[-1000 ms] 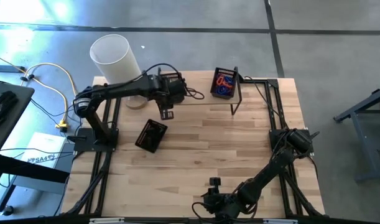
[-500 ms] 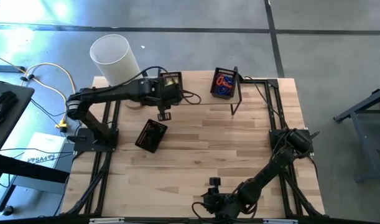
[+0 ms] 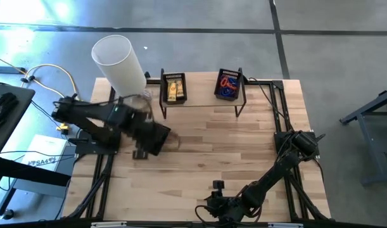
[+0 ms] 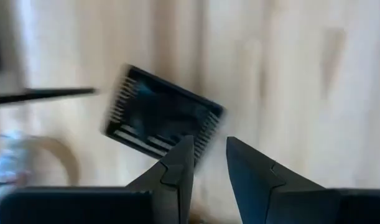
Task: Pick & Place Office Desk Supplies
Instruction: Put the black bin with black rubber bands on the shelf
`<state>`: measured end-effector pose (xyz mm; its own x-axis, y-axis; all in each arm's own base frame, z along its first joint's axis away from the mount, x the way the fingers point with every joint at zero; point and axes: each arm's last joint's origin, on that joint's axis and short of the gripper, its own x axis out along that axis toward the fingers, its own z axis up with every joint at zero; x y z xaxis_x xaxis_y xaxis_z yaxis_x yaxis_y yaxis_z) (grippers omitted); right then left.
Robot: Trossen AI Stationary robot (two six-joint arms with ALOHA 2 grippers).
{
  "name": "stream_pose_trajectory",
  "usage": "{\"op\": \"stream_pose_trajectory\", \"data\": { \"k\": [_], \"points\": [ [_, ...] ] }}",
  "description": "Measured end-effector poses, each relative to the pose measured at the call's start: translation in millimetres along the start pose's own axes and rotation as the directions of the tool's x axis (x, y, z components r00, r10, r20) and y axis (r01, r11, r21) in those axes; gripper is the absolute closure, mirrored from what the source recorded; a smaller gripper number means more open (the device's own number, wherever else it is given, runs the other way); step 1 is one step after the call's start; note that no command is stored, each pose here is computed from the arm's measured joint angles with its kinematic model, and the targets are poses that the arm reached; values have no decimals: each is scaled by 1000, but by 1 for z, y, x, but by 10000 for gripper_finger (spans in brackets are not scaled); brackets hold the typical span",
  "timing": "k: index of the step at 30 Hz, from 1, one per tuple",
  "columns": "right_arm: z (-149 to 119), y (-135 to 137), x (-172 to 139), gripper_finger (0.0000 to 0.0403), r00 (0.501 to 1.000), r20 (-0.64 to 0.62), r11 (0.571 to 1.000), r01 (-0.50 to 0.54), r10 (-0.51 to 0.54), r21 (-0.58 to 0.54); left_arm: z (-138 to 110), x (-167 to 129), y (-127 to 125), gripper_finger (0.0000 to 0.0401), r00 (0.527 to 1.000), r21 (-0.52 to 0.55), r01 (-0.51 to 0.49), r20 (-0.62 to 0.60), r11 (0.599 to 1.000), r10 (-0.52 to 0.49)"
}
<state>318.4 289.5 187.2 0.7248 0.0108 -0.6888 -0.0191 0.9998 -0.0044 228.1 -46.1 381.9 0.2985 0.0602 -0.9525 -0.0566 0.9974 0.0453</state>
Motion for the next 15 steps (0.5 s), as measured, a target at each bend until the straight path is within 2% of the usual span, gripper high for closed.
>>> {"op": "stream_pose_trajectory", "data": {
  "k": [3, 7, 11, 15],
  "points": [
    [1, 1, 0, 269, 1000, 11, 1000, -9, 9, 3, -10, 1, -24, 313, 999, 57, 34, -26, 998, -32],
    [4, 3, 0, 269, 999, 31, 1000, -29, 29, -2, -21, 13, -53, 313, 1000, 164, -27, 3, 986, 27],
    [4, 3, 0, 270, 998, 22, 999, -52, 52, 2, -34, 38, -75, 313, 997, 266, -74, 21, 961, 71],
    [4, 4, 0, 269, 998, 28, 998, -56, 56, 6, -45, 69, -84, 313, 997, 305, -78, -1, 949, 82]
  ]
}}
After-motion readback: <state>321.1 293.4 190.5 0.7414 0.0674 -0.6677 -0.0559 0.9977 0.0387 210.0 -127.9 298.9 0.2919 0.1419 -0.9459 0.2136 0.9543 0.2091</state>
